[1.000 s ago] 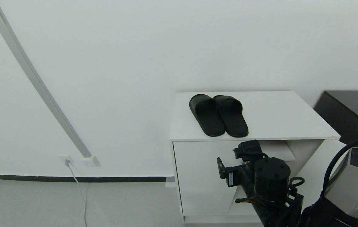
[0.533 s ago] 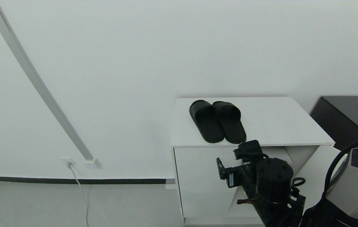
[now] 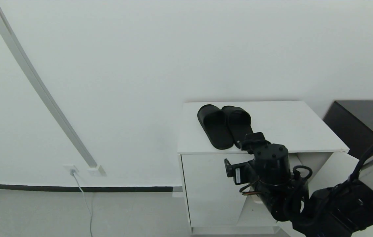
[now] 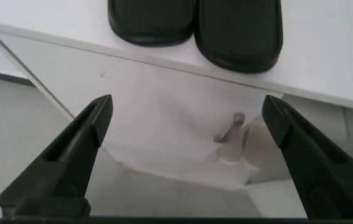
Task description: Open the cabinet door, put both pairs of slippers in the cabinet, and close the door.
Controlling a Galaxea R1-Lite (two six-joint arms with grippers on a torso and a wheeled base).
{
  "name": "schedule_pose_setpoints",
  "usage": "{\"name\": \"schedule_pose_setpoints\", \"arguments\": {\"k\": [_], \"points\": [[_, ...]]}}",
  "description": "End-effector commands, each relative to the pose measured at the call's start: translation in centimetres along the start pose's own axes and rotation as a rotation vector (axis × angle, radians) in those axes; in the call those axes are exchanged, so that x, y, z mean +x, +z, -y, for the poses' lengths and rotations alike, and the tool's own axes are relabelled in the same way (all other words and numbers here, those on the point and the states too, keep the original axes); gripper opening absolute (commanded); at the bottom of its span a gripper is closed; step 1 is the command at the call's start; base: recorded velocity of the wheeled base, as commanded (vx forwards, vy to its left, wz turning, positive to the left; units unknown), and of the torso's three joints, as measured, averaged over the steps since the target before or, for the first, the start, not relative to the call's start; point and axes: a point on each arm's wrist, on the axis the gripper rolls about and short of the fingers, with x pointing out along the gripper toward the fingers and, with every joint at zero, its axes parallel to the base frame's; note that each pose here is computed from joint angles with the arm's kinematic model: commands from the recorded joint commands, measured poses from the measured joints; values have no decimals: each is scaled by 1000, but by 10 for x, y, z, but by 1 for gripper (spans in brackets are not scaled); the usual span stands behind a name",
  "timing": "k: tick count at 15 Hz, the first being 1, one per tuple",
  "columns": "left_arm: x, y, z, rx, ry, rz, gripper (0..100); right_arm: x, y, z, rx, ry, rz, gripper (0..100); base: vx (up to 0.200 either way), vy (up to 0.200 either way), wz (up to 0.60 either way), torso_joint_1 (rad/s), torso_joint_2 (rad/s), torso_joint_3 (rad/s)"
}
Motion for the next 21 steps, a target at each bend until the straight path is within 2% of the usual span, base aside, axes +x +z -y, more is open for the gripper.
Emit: {"name": "schedule_pose_setpoints", "arguments": {"k": [1, 6, 12, 15, 19, 21], "points": [[0, 0, 0, 1, 0, -1, 0, -8, 32, 3, 77, 7, 70, 100, 0, 0, 0, 0, 0, 0], [0, 0, 0, 1, 0, -1, 0, -9, 31, 3, 86, 7, 61, 100, 0, 0, 0, 0, 0, 0], [0, 0, 0, 1, 0, 0, 0, -4, 21, 0, 77, 8, 46, 100, 200, 0, 0, 2, -2, 2], [0, 0, 0, 1, 0, -1, 0, 1, 7, -7, 67, 28, 38, 100, 200, 0, 0, 6, 2, 5], [0, 0, 0, 2, 0, -1, 0, 29, -11, -18, 78, 59, 50, 100, 0, 0, 0, 0, 0, 0], [0, 0, 0, 2, 0, -3, 0, 51, -10, -11, 92, 53, 58, 100, 0, 0, 0, 0, 0, 0]]}}
